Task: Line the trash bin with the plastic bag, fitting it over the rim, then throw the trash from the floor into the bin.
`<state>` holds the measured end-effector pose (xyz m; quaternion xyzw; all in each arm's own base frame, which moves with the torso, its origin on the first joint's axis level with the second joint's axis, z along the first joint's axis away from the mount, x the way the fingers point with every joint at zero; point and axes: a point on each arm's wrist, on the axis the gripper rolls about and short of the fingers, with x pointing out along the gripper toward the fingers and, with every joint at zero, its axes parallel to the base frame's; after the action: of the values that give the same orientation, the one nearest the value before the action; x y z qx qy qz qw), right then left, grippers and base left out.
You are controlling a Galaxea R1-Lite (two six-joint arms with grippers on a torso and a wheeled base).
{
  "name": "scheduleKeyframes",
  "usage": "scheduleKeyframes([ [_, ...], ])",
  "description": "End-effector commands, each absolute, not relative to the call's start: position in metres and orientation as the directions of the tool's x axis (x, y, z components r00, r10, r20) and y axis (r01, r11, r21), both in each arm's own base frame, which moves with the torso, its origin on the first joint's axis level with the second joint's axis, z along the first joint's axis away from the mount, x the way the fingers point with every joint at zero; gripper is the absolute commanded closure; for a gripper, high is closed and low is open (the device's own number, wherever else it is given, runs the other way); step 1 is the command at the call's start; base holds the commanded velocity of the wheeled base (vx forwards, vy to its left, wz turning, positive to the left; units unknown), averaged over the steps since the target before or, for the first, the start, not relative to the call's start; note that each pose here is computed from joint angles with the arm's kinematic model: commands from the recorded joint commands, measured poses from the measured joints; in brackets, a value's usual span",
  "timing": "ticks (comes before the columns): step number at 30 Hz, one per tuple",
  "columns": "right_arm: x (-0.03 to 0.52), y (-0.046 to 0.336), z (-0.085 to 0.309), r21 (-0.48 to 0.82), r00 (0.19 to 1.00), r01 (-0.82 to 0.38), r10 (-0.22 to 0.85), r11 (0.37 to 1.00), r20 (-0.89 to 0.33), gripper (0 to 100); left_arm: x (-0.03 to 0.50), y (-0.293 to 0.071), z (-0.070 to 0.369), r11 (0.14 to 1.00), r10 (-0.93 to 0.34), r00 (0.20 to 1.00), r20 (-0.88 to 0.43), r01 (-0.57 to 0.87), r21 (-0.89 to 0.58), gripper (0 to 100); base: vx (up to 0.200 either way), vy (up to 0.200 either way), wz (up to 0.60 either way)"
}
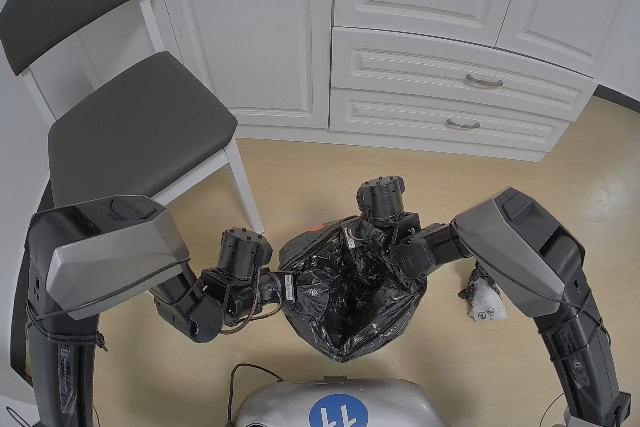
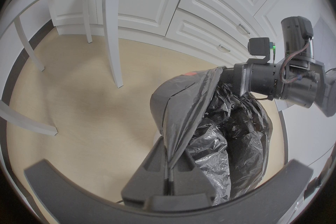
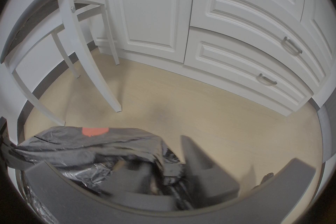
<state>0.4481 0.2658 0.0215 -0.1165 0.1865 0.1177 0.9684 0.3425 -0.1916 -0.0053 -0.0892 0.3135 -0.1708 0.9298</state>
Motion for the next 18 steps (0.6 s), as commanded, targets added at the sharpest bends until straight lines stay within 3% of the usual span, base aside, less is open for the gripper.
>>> scheduleKeyframes([
  [1,0.426,0.261,0.062,-0.186,0.900,-0.298,0.211,0.936,-0.381,0,0.341,-0.190,-0.005,0.928,-0.370,0.745,-0.555,0.262,-0.266,100,0.000,0.000,0.00],
  [8,0.375,0.232,0.120,-0.261,0.869,-0.346,0.203,0.901,-0.451,0,0.328,-0.183,-0.004,0.932,-0.362,0.728,-0.582,0.293,-0.213,100,0.000,0.000,0.00],
  [12,0.346,0.225,0.119,-0.276,0.837,-0.381,0.202,0.882,-0.509,0,0.322,-0.180,0.000,0.931,-0.363,0.726,-0.584,0.312,-0.190,100,0.000,0.000,0.00],
  [18,0.322,0.222,0.083,-0.310,0.769,-0.432,0.166,0.847,-0.617,0,0.318,-0.178,0.008,0.928,-0.370,0.728,-0.577,0.320,-0.192,100,0.000,0.000,0.00],
])
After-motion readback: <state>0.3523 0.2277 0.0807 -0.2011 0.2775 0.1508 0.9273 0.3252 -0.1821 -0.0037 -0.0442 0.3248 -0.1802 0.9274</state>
